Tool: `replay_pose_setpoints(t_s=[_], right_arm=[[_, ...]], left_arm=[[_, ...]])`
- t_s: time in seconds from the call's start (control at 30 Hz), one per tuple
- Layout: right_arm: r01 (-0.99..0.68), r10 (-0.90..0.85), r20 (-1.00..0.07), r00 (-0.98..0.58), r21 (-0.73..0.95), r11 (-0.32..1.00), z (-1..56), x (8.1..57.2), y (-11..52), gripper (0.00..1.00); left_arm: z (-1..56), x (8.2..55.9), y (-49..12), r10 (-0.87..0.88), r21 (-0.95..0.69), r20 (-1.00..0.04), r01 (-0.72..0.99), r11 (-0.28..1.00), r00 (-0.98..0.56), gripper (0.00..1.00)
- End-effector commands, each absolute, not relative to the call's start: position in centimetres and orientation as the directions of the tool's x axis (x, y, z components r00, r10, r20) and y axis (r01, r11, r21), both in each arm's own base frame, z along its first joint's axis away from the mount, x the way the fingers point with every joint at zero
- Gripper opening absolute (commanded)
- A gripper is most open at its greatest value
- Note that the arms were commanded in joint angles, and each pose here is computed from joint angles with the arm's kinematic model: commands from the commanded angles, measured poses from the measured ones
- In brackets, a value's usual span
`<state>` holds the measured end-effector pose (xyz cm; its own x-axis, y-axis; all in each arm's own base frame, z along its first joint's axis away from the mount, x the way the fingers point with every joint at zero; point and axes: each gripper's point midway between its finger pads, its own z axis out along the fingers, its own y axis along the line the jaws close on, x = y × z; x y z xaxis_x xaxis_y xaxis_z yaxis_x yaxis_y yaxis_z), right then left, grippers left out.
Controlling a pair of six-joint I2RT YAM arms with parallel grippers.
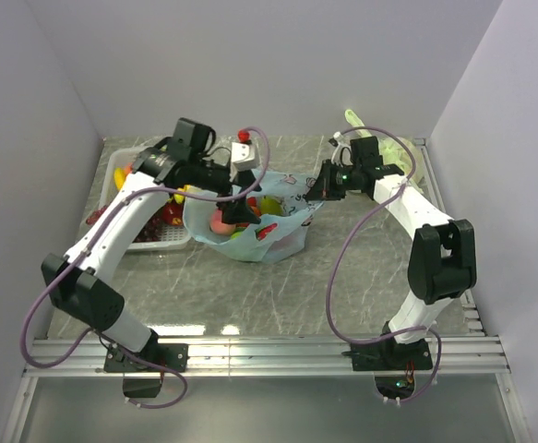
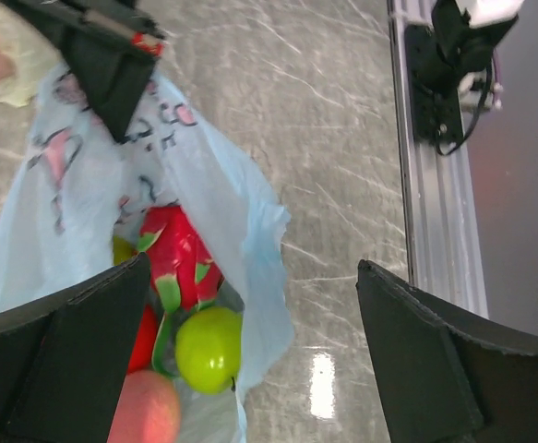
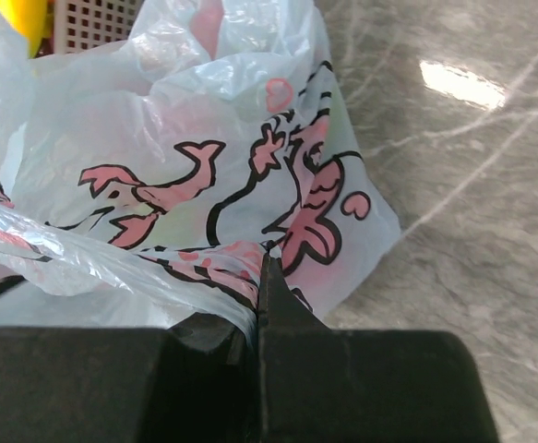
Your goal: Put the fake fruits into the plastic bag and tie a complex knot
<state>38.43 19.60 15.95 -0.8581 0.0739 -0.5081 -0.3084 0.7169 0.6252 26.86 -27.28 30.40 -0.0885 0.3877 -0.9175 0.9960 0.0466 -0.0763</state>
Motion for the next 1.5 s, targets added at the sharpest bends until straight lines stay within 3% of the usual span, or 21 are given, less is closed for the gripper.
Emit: replay_pose_setpoints(t_s=[0.0,0.1,0.23,0.3,0.37,0.43,0.53,0.57,0.67,0.73,0.8,0.9,0.93,1.03,1.27,1.43,1.47], right_arm=[[-0.375,0.078,-0.575,-0.815,0.625,0.685,18.5,39.4,20.8,0.00],[-0.383,0.074,-0.585,-0.808,0.616,0.688,18.6,38.9,20.8,0.00],[-0.392,0.071,-0.595,-0.801,0.609,0.689,18.7,38.4,20.8,0.00],[-0.395,0.075,-0.605,-0.792,0.603,0.692,18.8,38.5,20.7,0.00],[-0.396,0.076,-0.610,-0.789,0.599,0.695,18.8,38.5,20.7,0.00],[-0.399,0.078,-0.616,-0.784,0.596,0.696,18.8,38.8,20.7,0.00],[-0.406,0.083,-0.625,-0.776,0.597,0.692,18.9,39.2,20.9,0.00],[-0.410,0.085,-0.630,-0.772,0.596,0.691,19.1,39.4,21.0,0.00],[-0.430,0.085,-0.650,-0.755,0.589,0.684,19.5,40.1,21.5,0.00],[-0.454,0.080,-0.670,-0.738,0.581,0.675,20.1,40.7,22.1,0.05],[-0.475,0.083,-0.695,-0.715,0.568,0.672,20.8,41.4,22.4,0.18],[-0.516,0.112,-0.749,-0.653,0.548,0.659,23.8,42.2,21.9,0.47],[-0.516,0.130,-0.766,-0.630,0.538,0.667,24.6,42.6,20.7,0.68],[-0.543,0.149,-0.848,-0.509,0.450,0.709,27.8,42.7,16.8,0.92],[-0.649,0.113,-0.970,-0.215,0.228,0.726,34.1,36.5,10.9,0.97],[-0.731,0.067,-0.995,-0.073,0.099,0.675,33.1,31.7,12.1,1.00],[-0.739,0.055,-0.997,0.047,0.003,0.674,34.8,30.8,12.3,1.00]], left_arm=[[28.1,25.9,-28.5,0.459,-0.089,-0.886,0.996,-0.029,-0.066,0.98],[26.9,27.9,-28.6,0.473,-0.049,-0.878,0.997,0.058,-0.071,0.99],[25.5,27.5,-28.6,0.518,-0.013,-0.855,1.000,0.011,-0.017,0.98],[24.0,26.3,-28.1,0.570,-0.085,-0.820,0.996,-0.015,-0.061,0.90],[23.0,25.6,-27.9,0.599,-0.143,-0.794,0.989,-0.025,-0.100,0.74],[23.7,25.4,-28.2,0.585,-0.142,-0.807,0.988,-0.054,-0.084,0.65],[24.4,24.8,-29.5,0.567,-0.113,-0.823,0.989,-0.091,-0.042,0.40],[24.3,24.7,-29.8,0.570,-0.109,-0.821,0.989,-0.099,-0.034,0.25],[25.5,23.9,-31.5,0.546,-0.113,-0.838,0.980,-0.163,-0.006,0.01],[29.2,23.9,-33.3,0.449,-0.119,-0.893,0.976,-0.181,-0.026,0.00],[33.0,23.6,-35.2,0.333,-0.107,-0.942,0.972,-0.209,-0.033,0.00],[35.2,22.7,-36.9,0.265,-0.118,-0.963,0.967,-0.226,-0.056,0.00],[35.8,23.1,-37.7,0.230,-0.085,-0.973,0.969,-0.232,-0.031,0.00],[35.5,24.0,-38.7,0.224,-0.118,-0.972,0.972,-0.204,-0.071,0.00],[37.4,27.2,-40.8,0.112,-0.202,-0.974,0.978,-0.044,-0.196,0.00],[36.8,27.9,-41.6,0.128,-0.241,-0.964,0.969,-0.053,-0.232,0.00],[36.9,27.8,-41.6,0.129,-0.245,-0.963,0.968,-0.054,-0.237,0.00]])
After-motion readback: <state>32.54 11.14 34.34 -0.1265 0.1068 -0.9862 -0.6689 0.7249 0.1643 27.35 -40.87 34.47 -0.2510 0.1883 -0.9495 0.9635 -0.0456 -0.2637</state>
